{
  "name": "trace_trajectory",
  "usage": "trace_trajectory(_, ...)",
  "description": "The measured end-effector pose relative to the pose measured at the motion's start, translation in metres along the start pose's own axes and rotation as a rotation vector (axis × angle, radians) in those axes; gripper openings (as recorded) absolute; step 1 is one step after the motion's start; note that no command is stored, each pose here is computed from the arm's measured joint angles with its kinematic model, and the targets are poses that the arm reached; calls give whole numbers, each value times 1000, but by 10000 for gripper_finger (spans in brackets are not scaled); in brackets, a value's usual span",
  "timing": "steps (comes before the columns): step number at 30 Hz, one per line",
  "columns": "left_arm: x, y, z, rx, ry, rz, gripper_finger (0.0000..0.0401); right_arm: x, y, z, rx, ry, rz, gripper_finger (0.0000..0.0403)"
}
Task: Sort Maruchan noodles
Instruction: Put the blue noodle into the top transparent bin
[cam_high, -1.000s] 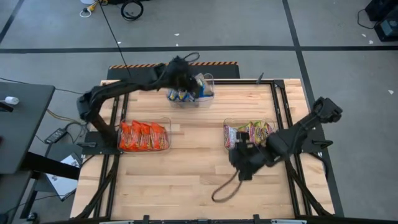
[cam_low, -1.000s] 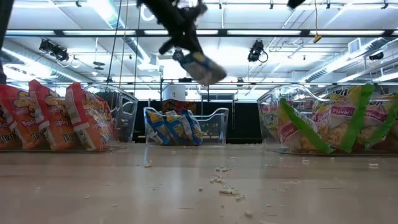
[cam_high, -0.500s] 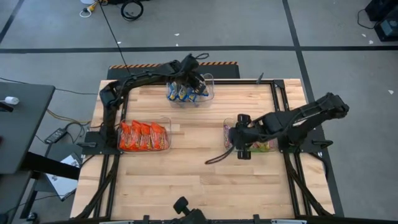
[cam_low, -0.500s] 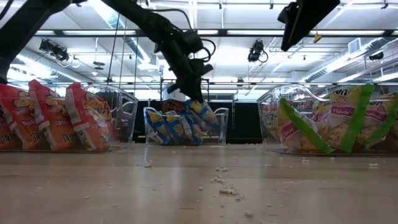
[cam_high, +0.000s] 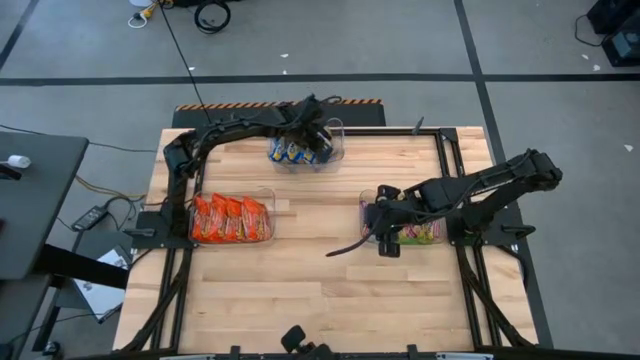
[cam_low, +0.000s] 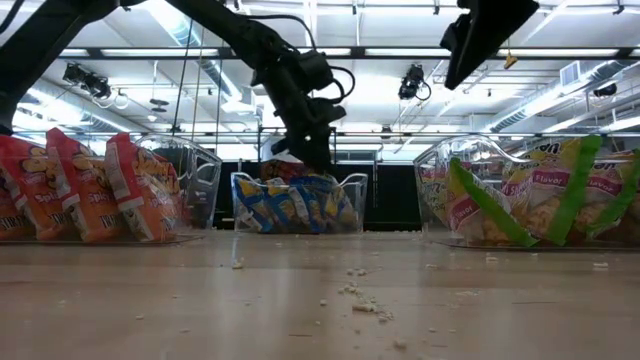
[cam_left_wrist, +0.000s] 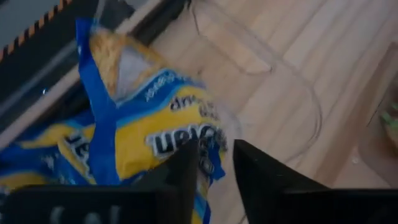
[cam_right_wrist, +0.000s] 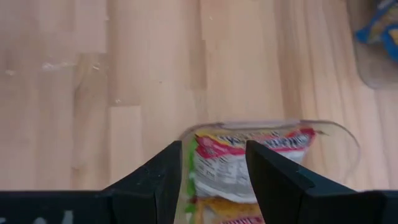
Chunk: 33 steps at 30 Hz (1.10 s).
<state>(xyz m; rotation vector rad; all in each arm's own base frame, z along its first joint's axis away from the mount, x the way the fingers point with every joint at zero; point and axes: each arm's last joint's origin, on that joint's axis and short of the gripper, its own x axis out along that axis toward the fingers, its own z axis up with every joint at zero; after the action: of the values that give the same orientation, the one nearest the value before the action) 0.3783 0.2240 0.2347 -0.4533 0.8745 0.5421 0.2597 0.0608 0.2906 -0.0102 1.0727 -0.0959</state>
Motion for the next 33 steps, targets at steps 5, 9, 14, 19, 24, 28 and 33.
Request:
trace_trajectory(5, -4, -2, -6, -40, 55, 8, 152, -4, 1, 6, -23, -58, 34, 183)
trace_trajectory(9, -28, -5, -3, -80, 29, 21, 158, -19, -2, 13, -19, -200, 44, 183)
trace_trajectory(14, -41, -3, -3, -284, 20, 89, 151, -40, -14, 16, 47, -326, 26, 179)
trace_trajectory(19, -29, -24, -10, -434, -29, 133, 161, -49, -21, 13, 100, -364, -65, 179)
trace_trajectory(24, -17, -42, -18, -547, -126, 96, 190, -49, -21, 13, 103, -367, -82, 178)
trace_trajectory(28, -4, -44, -28, -644, -200, 122, 219, -48, -21, 13, 95, -362, -84, 178)
trace_trajectory(33, 14, -41, -41, -735, -315, 87, 239, -48, -21, 13, 92, -357, -84, 178)
